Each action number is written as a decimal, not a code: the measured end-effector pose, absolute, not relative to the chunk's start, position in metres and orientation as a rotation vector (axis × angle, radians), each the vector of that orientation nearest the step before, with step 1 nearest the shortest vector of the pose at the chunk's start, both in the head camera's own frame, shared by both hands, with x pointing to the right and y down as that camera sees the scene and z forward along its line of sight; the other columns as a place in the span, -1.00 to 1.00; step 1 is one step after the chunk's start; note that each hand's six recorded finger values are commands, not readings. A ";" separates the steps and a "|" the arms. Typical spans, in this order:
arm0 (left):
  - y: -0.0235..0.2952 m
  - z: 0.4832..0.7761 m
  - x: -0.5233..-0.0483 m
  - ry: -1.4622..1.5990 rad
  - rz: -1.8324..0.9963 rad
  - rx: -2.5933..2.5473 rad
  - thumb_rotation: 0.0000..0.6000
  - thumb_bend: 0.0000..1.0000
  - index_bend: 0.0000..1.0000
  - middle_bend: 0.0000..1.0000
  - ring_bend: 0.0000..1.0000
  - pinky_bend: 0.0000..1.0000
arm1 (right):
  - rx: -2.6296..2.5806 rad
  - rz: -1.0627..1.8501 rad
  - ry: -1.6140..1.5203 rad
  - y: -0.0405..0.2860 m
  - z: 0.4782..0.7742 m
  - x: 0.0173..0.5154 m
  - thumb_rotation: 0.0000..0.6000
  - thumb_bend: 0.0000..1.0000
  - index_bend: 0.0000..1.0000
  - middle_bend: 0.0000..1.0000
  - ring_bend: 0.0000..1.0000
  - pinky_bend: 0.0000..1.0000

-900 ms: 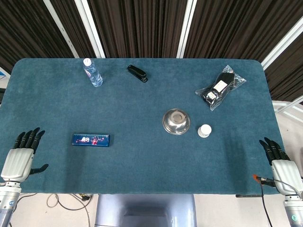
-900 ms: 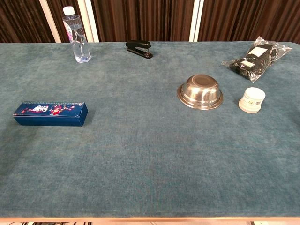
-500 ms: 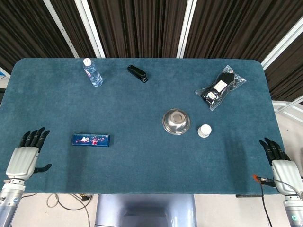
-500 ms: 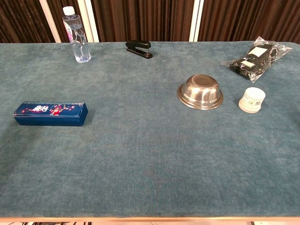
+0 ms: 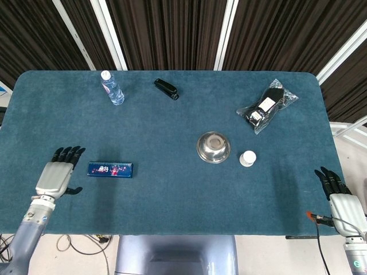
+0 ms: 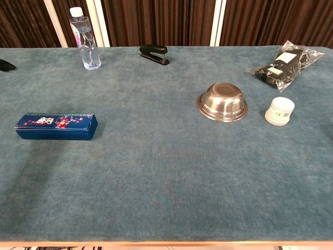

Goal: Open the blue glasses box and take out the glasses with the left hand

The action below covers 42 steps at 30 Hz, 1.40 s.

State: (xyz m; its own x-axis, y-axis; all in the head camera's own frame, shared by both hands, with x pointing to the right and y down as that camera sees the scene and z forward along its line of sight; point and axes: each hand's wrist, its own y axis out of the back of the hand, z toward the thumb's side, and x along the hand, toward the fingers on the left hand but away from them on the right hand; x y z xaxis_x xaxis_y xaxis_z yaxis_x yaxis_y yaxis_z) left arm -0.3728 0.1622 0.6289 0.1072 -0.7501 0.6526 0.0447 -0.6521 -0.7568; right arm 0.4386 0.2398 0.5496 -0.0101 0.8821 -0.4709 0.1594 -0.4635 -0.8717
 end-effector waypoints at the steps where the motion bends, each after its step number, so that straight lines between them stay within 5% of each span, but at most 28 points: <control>1: 0.160 0.632 -0.370 0.684 -1.616 -1.765 1.00 -0.64 -1.00 -0.77 -1.00 -0.97 | -1.663 1.526 -1.090 0.240 0.550 0.439 1.00 -0.80 -1.00 -1.00 -1.00 -0.58; 7: 0.150 0.652 -0.346 0.627 -1.626 -1.809 1.00 -0.41 -1.00 -0.71 -1.00 -0.94 | -1.665 1.528 -1.091 0.240 0.550 0.439 1.00 -0.80 -1.00 -1.00 -1.00 -0.58; 23: 0.150 0.683 -0.316 0.545 -1.646 -1.849 1.00 -0.30 -1.00 -0.60 -1.00 -0.94 | -1.664 1.527 -1.095 0.240 0.549 0.439 1.00 -0.80 -1.00 -1.00 -1.00 -0.58; 42: 0.150 0.688 -0.312 0.518 -1.651 -1.832 1.00 -0.21 -1.00 -0.51 -1.00 -0.92 | -1.664 1.527 -1.097 0.240 0.549 0.439 1.00 -0.78 -1.00 -1.00 -1.00 -0.58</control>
State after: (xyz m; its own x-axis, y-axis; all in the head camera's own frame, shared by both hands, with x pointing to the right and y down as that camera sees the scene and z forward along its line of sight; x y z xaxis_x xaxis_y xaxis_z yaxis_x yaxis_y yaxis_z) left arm -0.3121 0.1496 0.6877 0.1455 -0.6523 0.7439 0.1106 -0.7364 -0.6674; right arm 0.4393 0.2396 0.5493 -0.0136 0.8821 -0.4708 0.1651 -0.4624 -0.8712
